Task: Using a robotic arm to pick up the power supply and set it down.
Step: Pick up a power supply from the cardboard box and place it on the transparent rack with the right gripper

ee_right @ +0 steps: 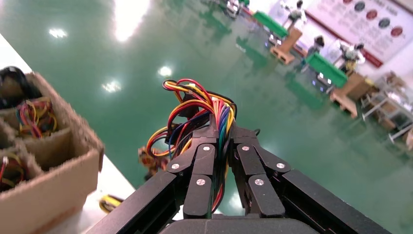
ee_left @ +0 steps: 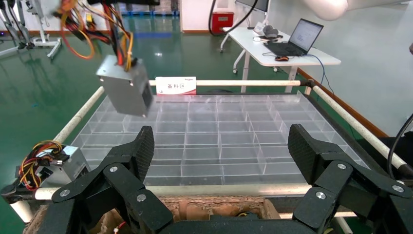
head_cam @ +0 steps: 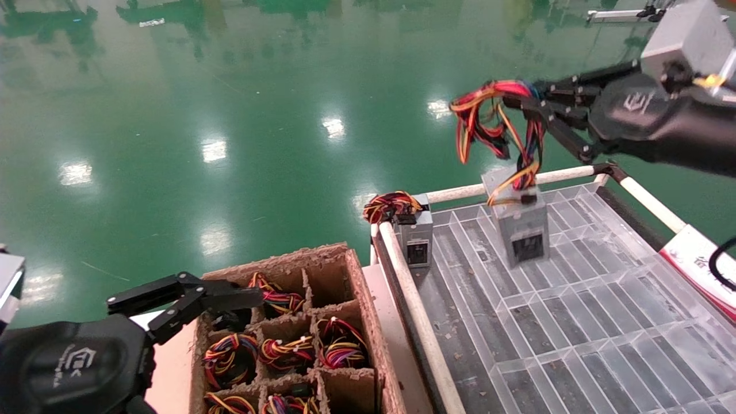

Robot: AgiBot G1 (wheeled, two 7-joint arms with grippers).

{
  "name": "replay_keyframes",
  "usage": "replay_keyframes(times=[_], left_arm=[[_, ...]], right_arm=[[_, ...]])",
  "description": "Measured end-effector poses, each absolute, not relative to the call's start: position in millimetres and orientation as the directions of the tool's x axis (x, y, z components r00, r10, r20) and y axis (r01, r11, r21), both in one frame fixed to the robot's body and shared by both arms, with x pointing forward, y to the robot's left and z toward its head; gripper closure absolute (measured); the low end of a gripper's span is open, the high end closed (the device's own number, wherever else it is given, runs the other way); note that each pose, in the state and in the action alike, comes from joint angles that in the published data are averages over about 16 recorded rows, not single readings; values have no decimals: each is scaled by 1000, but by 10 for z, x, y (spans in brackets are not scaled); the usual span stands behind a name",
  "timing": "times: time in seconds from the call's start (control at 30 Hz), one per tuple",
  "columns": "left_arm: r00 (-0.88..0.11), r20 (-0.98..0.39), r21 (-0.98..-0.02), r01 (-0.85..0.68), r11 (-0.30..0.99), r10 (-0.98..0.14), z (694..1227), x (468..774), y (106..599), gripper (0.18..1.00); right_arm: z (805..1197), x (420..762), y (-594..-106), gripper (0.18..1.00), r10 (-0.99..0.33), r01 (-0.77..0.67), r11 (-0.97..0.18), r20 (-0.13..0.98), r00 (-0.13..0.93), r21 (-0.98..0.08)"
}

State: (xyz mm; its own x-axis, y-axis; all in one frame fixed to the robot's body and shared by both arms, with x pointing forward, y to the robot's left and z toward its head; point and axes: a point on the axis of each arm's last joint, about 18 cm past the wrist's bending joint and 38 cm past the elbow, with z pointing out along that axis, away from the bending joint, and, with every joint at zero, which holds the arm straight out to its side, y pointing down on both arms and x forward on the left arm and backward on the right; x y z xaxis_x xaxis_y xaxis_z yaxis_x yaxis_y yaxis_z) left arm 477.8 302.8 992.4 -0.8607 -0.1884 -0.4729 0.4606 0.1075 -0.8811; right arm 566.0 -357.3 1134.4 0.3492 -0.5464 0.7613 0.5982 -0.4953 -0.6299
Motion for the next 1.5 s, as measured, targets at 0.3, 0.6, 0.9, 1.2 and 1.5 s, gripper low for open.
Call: replay_keyframes(times=[0.3,0.6,0.9,1.2,1.5], left_arm=[[-861,-473,-881,461,108,-188,9924,4778,3028,184],[-861,-473,-881,461,108,-188,9924,4778,3028,184],[-861,-473,-881,461,108,-188,9924,4778,3028,184],[-861,-473,-881,461,108,-188,9924,4778,3028,184],[-861,-473,-881,461,108,-188,9924,4778,3028,184]], right_arm=[[11112,5865,-3596,972,-550,544,-514,742,384,-663],[10941,6228,-3331,973,-519,520,-520,734,437,-677],[10858,6560,-3033,973,-477,509,-529,733,485,-680],[10780,6780,-2863,973,-454,500,-526,725,519,-687],[10663,6905,-2921,973,-472,479,-519,705,529,-708]])
